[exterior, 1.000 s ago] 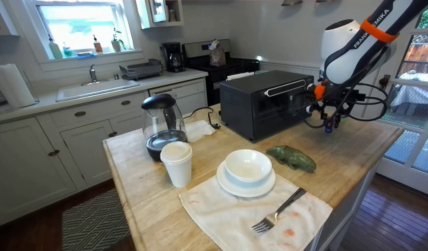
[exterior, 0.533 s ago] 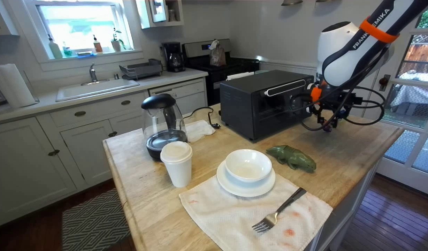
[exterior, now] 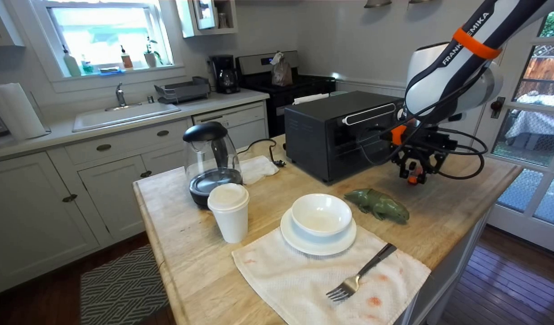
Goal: Flip the toy truck over
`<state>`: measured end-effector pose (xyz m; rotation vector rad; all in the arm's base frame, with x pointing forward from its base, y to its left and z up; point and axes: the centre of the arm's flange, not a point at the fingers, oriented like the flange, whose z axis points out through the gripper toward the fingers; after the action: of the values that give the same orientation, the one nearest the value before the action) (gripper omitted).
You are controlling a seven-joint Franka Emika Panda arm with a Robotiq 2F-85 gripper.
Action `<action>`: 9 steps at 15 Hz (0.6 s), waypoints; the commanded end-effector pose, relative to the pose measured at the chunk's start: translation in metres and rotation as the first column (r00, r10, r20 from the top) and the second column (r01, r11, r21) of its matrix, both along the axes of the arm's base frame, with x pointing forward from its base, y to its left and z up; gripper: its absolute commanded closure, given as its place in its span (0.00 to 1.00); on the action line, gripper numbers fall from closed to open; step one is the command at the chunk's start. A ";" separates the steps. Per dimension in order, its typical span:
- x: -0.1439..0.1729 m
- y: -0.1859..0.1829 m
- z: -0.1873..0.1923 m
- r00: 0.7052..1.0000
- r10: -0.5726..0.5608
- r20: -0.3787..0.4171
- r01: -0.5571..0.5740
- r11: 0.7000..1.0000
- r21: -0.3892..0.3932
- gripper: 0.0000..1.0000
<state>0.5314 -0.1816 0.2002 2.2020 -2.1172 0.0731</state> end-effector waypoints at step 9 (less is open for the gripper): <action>-0.004 0.007 0.020 0.996 -0.046 0.081 0.032 0.985 0.168 0.16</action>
<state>0.5347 -0.1750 0.2099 2.2563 -2.2555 0.0166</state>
